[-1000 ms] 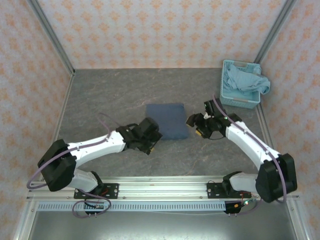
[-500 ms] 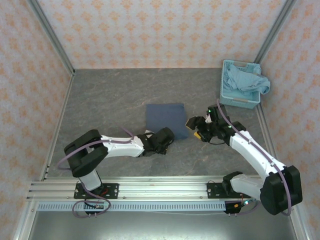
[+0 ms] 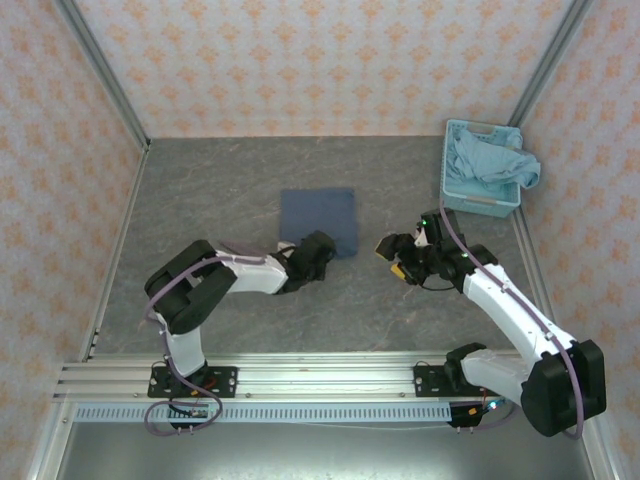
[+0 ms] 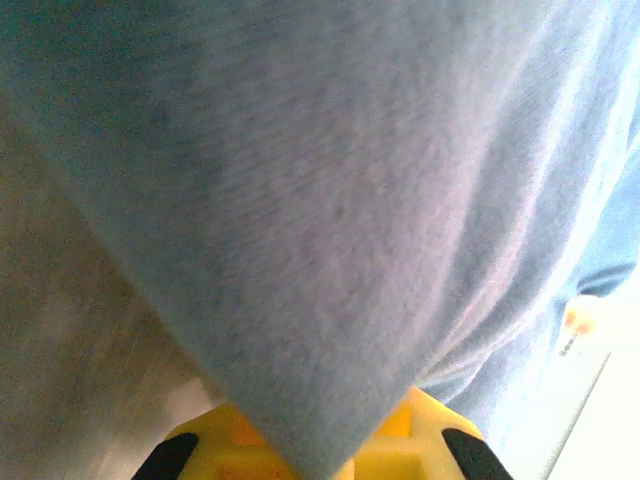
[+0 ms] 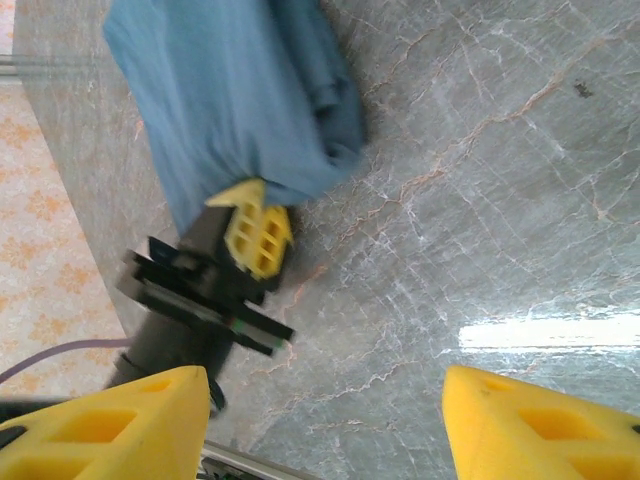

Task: Fold and stack the t-shirts

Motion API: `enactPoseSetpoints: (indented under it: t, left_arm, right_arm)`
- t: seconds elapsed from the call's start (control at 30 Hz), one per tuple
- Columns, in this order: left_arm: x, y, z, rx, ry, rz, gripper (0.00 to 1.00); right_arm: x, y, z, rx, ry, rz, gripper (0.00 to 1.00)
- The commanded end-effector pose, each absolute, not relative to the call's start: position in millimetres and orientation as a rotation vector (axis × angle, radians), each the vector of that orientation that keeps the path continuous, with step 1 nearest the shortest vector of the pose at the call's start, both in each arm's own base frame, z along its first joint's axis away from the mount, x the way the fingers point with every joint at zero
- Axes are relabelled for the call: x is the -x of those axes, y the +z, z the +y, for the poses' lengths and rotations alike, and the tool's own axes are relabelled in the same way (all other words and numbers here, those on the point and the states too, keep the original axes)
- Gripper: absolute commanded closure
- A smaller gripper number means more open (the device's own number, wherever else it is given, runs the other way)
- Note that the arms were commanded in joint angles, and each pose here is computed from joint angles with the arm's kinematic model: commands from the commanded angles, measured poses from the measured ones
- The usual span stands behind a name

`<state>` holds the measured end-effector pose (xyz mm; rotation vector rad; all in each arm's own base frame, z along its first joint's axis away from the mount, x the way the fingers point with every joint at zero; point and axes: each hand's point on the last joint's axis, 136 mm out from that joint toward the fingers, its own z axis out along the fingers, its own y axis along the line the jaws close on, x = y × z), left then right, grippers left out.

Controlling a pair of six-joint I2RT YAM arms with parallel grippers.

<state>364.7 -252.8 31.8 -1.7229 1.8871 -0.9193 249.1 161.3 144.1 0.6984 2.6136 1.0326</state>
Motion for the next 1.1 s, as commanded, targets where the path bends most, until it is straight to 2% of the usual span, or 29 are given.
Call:
enactPoseSetpoints:
  t: [0.0,0.37,0.5,0.63,0.77,0.97,1.0,1.07]
  left_arm:
    - [-390,30,-186,1.727,-0.784,1.841,1.0]
    - [-459,30,4,1.625,-0.545,2.012,1.0]
    - [-490,26,54,1.607,-0.504,2.051,1.0]
    - [-504,20,97,1.613,-0.4,2.116,1.0]
    - [-515,23,124,1.63,-0.367,2.112,1.0]
    - [-534,24,128,1.624,-0.399,2.114,1.0]
    - [-533,26,128,1.629,-0.404,2.11,0.97]
    - [-532,37,124,1.61,-0.421,2.09,0.79]
  right_arm:
    - [-252,155,158,-0.674,1.019,2.595,0.38]
    - [-273,149,159,-0.702,0.985,2.609,0.38]
    - [-285,145,163,-0.708,0.976,2.629,0.38]
    - [-295,144,167,-0.701,0.969,2.643,0.38]
    - [-304,142,170,-0.701,0.969,2.656,0.38]
    - [-314,142,176,-0.68,0.976,2.677,0.39]
    - [-316,143,177,-0.67,0.978,2.677,0.39]
    - [-320,147,179,-0.647,0.984,2.669,0.38]
